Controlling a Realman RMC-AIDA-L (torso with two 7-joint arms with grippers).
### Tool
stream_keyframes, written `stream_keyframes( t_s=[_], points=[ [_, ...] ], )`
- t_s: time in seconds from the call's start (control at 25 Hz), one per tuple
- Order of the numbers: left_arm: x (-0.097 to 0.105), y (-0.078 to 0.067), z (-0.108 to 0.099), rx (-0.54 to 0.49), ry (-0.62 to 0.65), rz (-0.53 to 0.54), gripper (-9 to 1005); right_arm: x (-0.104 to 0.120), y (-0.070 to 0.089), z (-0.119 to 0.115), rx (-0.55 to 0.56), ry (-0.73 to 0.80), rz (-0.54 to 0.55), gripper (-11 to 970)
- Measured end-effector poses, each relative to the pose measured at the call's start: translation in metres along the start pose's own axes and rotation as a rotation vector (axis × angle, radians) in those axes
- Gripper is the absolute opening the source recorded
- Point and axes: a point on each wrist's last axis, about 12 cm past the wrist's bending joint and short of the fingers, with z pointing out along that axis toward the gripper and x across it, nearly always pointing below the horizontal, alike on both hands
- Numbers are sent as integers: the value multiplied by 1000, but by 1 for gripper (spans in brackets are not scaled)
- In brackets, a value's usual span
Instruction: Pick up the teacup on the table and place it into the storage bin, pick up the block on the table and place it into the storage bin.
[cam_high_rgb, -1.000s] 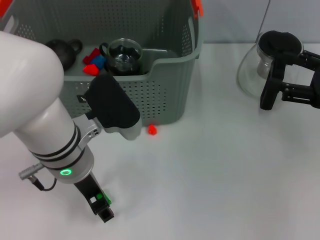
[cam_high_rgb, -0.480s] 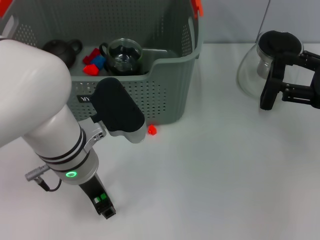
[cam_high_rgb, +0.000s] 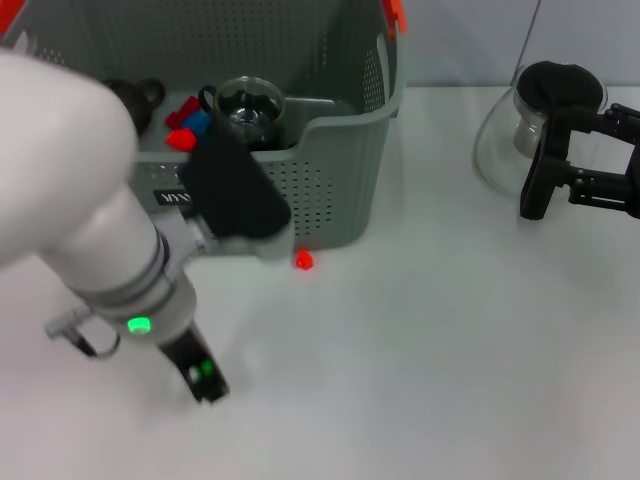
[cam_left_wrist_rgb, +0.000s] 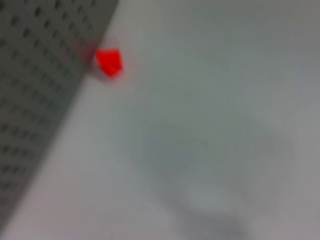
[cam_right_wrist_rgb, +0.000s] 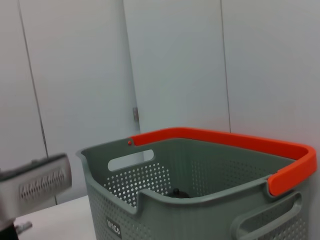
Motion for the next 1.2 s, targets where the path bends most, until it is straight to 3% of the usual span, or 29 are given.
stream_keyframes(
  t_s=[0.16,0.24,0.4,0.52,0.64,0.8,1.0,1.2],
  points=[
    [-3,14,-51,-31,-141,-42,397,0,0,-1,0,-1,1,914],
    [-1,28,-91,-17,-298,-94,398,0,0,-1,0,-1,1,915],
    [7,62,-152,-37,-558,-187,399,1,0,-1,0,1,-3,915],
    [12,101,-178,-97,-641,-259,422,1,1,0,-6,5,-5,915],
    [10,141,-180,-126,-652,-326,445,1,1,-1,-8,6,-4,915],
    [7,180,-148,-108,-625,-423,475,4,2,-1,-4,11,-1,914],
    [3,193,-132,-152,-641,-423,514,2,2,-1,-7,12,1,914],
    [6,188,-150,-190,-647,-386,598,1,0,-1,-6,13,-6,915]
  ],
)
